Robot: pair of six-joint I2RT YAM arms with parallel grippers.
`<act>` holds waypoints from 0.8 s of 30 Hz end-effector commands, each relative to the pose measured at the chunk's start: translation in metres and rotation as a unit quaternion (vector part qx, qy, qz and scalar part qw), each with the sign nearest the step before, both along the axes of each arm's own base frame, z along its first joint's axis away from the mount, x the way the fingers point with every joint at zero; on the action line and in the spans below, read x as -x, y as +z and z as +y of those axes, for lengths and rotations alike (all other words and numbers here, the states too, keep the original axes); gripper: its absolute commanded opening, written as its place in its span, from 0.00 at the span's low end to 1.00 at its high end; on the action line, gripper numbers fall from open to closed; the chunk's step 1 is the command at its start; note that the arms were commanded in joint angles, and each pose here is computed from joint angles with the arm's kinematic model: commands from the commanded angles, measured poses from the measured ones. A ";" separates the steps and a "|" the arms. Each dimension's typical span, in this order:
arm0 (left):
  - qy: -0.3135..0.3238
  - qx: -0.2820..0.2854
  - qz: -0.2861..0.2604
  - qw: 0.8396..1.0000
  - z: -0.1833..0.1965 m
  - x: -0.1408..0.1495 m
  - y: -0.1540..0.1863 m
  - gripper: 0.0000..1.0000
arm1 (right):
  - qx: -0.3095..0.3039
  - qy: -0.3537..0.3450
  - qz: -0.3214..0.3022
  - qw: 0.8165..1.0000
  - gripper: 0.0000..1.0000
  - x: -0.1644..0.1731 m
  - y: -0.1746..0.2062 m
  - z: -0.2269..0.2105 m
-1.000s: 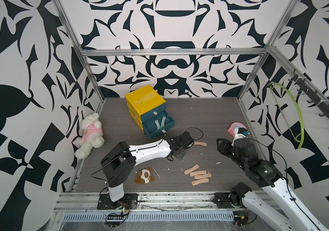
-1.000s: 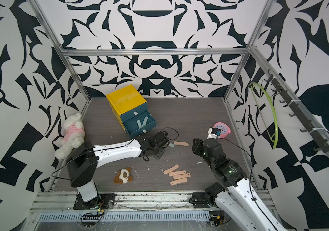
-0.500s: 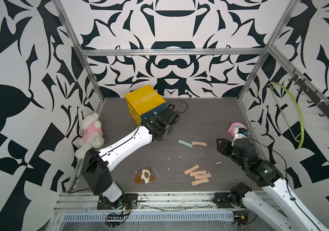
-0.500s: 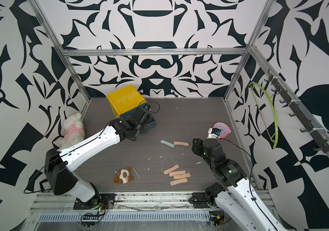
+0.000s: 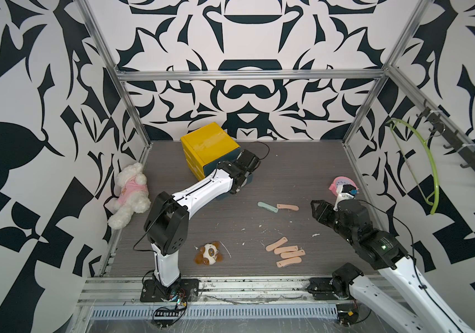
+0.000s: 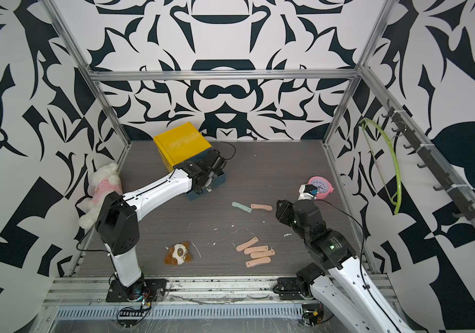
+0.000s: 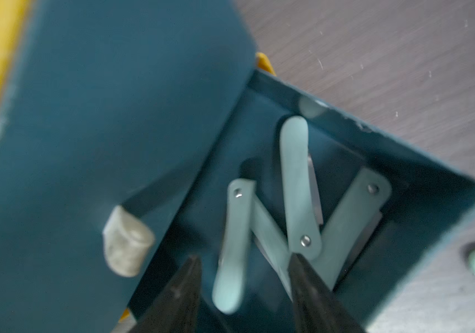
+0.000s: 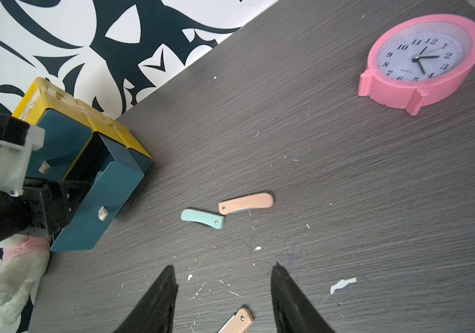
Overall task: Place the fruit knives into the drawer by color
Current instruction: Place the fruit knife in the drawer, then pick up the fruit knife from the center of the board.
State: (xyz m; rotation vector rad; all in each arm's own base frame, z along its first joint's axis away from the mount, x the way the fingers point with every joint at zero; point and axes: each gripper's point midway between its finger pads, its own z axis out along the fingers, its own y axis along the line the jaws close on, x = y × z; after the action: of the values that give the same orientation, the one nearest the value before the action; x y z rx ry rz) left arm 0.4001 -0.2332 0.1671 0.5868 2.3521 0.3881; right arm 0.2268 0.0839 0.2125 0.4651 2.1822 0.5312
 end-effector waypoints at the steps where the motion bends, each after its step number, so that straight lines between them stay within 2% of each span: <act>1: -0.005 0.043 -0.012 0.999 -0.004 0.005 0.025 0.69 | -0.013 0.021 -0.004 1.000 0.55 -0.004 0.007 0.011; 6: -0.016 0.108 -0.030 0.994 -0.011 0.014 0.061 0.84 | -0.019 0.040 0.010 0.999 0.56 -0.010 -0.001 0.022; 7: -0.018 0.124 -0.031 0.992 -0.012 0.017 0.068 0.90 | -0.020 0.046 0.014 0.999 0.56 -0.011 -0.003 0.025; 12: -0.047 0.231 -0.032 0.971 -0.024 0.042 0.104 1.00 | -0.006 0.097 0.049 0.994 0.57 -0.019 -0.014 0.046; 16: -0.065 0.301 -0.025 0.951 -0.028 0.064 0.121 0.99 | 0.023 0.164 0.098 0.981 0.58 -0.027 -0.032 0.068; 19: -0.067 0.341 -0.014 0.937 -0.027 0.081 0.124 0.99 | 0.042 0.220 0.148 0.963 0.57 -0.033 -0.055 0.087; 24: -0.054 0.380 -0.005 0.924 -0.009 0.110 0.113 0.99 | 0.099 0.249 0.191 0.944 0.56 -0.058 -0.086 0.095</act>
State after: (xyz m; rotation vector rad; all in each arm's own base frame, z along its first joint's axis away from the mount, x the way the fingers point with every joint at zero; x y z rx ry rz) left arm 0.3055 -0.2421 0.2806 0.3648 2.2048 -0.4476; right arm 0.2722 0.1698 0.1198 0.0365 2.7244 0.5199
